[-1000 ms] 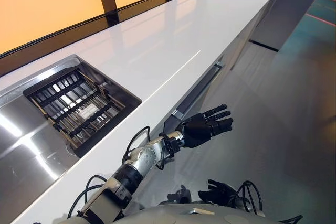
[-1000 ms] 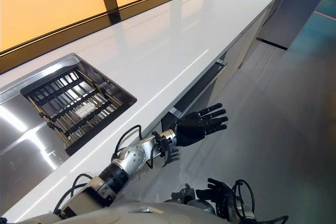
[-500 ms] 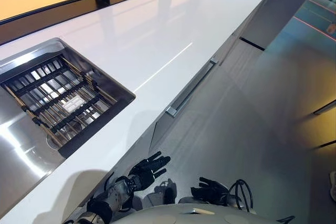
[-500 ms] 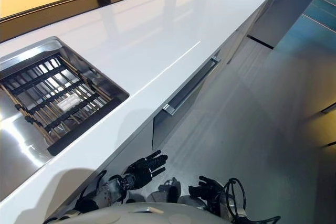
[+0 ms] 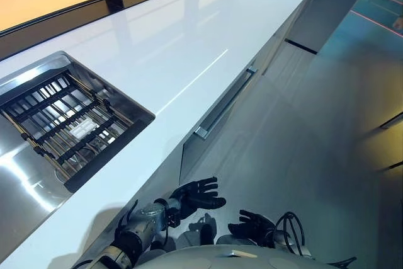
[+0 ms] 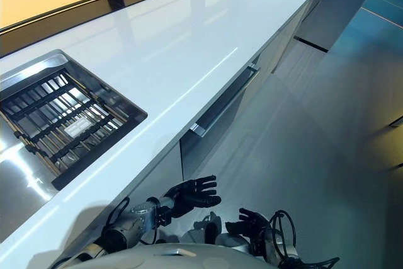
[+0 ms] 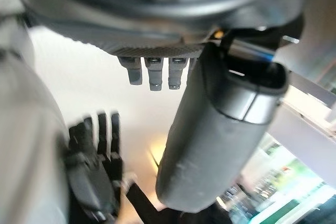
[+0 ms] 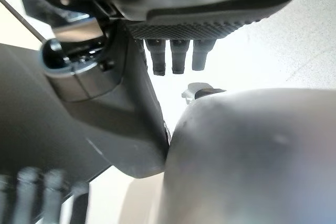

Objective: Pick up plates and place into dishwasher.

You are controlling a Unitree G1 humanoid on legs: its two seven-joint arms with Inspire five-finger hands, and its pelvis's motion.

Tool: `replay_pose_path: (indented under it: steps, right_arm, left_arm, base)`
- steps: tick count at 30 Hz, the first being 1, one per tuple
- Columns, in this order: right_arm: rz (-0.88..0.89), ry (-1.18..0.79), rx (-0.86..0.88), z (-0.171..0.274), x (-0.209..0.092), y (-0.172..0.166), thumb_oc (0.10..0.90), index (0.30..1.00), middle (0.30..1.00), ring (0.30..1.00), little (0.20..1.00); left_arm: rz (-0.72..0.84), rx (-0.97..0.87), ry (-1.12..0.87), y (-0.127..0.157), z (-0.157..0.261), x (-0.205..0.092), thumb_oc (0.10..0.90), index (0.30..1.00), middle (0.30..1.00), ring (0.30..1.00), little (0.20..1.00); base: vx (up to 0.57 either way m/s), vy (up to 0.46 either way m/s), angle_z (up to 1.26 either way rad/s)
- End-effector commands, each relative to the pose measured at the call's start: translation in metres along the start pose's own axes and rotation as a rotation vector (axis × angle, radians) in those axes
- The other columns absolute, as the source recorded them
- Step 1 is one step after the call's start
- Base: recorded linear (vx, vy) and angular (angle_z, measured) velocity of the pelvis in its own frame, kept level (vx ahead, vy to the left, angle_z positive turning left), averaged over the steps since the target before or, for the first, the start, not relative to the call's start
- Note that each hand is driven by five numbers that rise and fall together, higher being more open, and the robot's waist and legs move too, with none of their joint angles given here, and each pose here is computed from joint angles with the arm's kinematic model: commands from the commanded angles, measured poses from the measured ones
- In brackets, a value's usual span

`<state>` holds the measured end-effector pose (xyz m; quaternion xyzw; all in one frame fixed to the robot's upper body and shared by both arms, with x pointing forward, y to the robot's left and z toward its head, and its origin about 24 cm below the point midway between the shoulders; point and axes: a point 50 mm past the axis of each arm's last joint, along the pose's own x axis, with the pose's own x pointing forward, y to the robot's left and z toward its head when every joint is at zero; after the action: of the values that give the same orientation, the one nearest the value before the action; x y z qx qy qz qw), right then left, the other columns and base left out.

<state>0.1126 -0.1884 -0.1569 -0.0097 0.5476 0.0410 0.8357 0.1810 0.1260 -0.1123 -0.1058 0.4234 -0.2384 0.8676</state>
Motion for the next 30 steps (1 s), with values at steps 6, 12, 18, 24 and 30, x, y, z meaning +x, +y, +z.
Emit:
replay_pose_path:
  steps: [6, 12, 18, 24, 30]
  right_arm:
    - [-0.082, 0.042, -0.072, -0.007, -0.007, -0.034, 0.800, 0.900, 0.900, 0.900, 0.900]
    - [-0.102, 0.065, -0.096, -0.013, -0.009, -0.041, 0.800, 0.900, 0.900, 0.900, 0.900]
    - [-0.102, 0.090, -0.121, -0.018, -0.009, -0.044, 0.800, 0.900, 0.900, 0.900, 0.900]
    - [-0.087, 0.093, -0.110, -0.016, -0.008, -0.040, 0.800, 0.900, 0.900, 0.900, 0.900]
    - [-0.073, 0.090, -0.107, -0.012, -0.006, -0.037, 0.800, 0.900, 0.900, 0.900, 0.900]
  left_arm:
    - [0.224, -0.041, -0.012, 0.039, -0.002, -0.009, 0.800, 0.900, 0.900, 0.900, 0.900]
    - [0.394, -0.172, 0.088, 0.064, -0.050, -0.034, 0.800, 0.900, 0.900, 0.900, 0.900]
    - [0.425, -0.312, 0.111, 0.064, -0.075, -0.043, 0.800, 0.900, 0.900, 0.900, 0.900]
    - [0.459, -0.440, 0.088, 0.061, -0.087, -0.048, 0.800, 0.900, 0.900, 0.900, 0.900]
    - [0.463, -0.435, 0.064, 0.062, -0.084, -0.048, 0.800, 0.900, 0.900, 0.900, 0.900]
  base:
    - [-0.03, 0.056, 0.08]
    - [0.04, 0.066, 0.20]
    - [0.02, 0.063, 0.13]
    - [0.00, 0.049, 0.09]
    - [0.00, 0.039, 0.16]
